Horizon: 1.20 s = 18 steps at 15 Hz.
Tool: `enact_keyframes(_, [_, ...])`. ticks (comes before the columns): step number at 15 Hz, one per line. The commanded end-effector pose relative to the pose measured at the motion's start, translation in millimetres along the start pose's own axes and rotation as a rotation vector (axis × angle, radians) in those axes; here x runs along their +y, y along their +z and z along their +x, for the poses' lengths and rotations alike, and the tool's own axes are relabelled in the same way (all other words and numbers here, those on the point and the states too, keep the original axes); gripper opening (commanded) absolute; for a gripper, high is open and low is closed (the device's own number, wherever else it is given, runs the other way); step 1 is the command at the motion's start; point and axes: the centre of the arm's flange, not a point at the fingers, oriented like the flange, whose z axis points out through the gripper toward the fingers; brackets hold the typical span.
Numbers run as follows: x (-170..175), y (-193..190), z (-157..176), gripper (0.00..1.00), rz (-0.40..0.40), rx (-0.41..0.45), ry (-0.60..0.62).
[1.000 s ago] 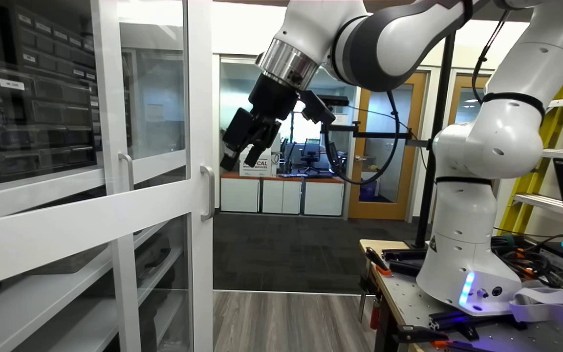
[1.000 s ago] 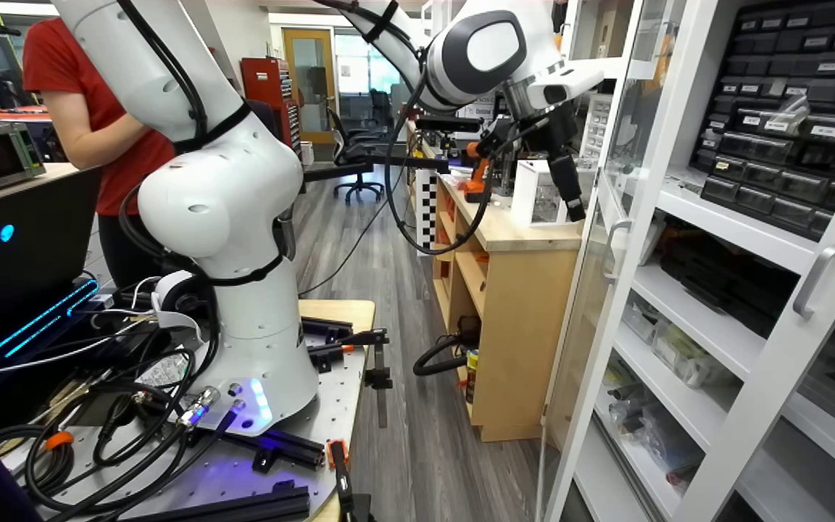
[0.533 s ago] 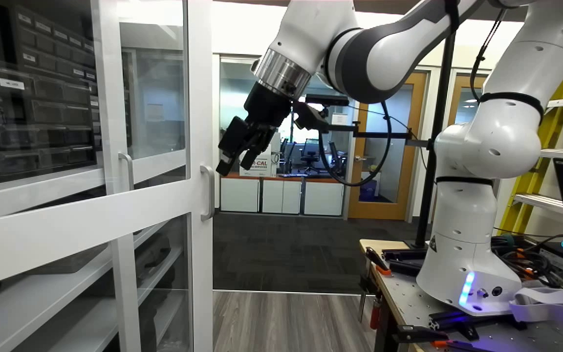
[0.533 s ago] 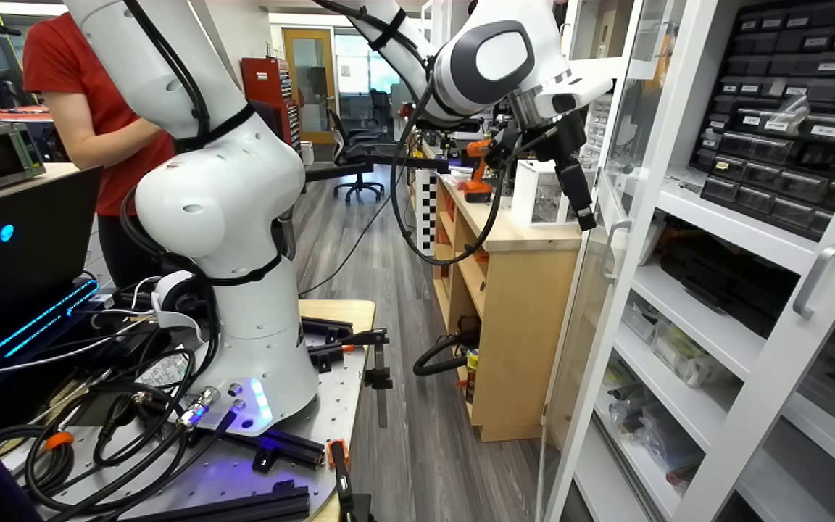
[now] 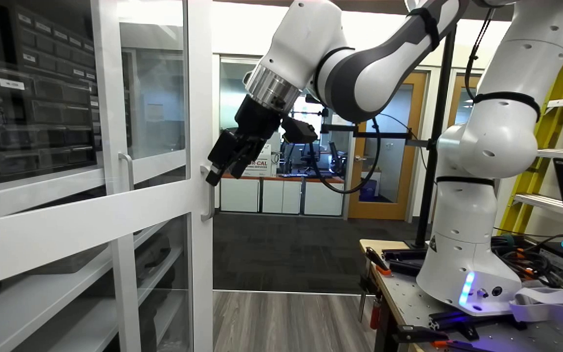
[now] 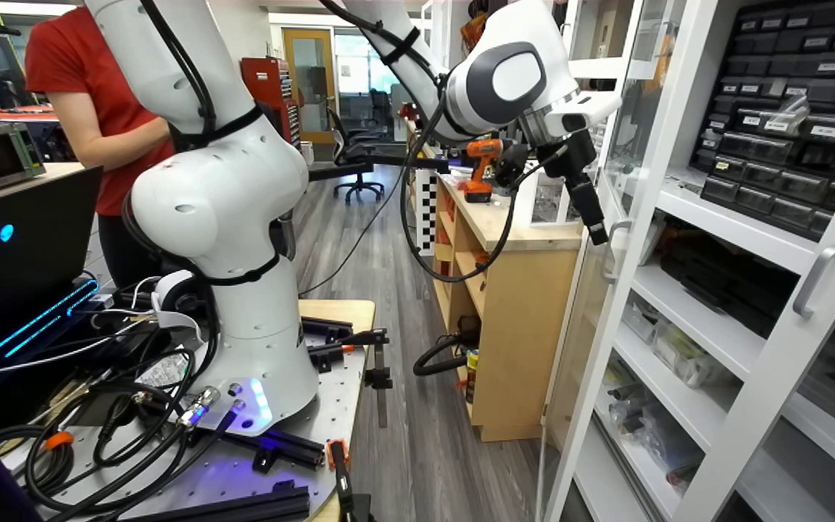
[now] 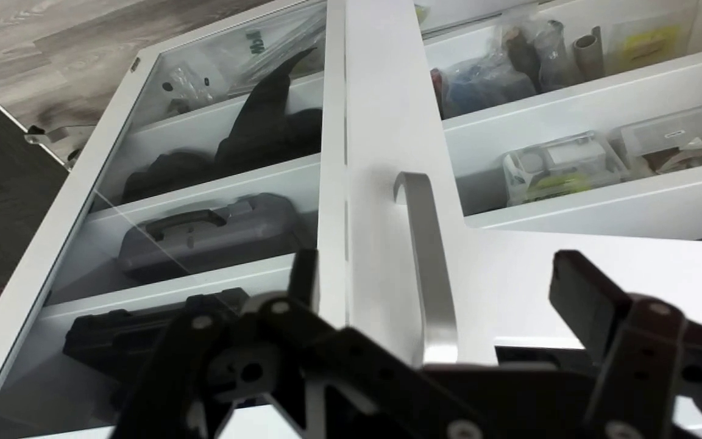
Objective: Push and close the glass door
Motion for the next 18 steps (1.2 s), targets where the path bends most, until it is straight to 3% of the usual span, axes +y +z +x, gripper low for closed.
enact_keyframes(1, [-6, 14, 13, 0.67, 0.000, 0.051, 0.032])
enact_keyframes(11, [-10, 13, 26, 0.04, 0.004, 0.090, 0.037])
enact_keyframes(18, [-2, 13, 43, 0.05, 0.007, 0.101, 0.070])
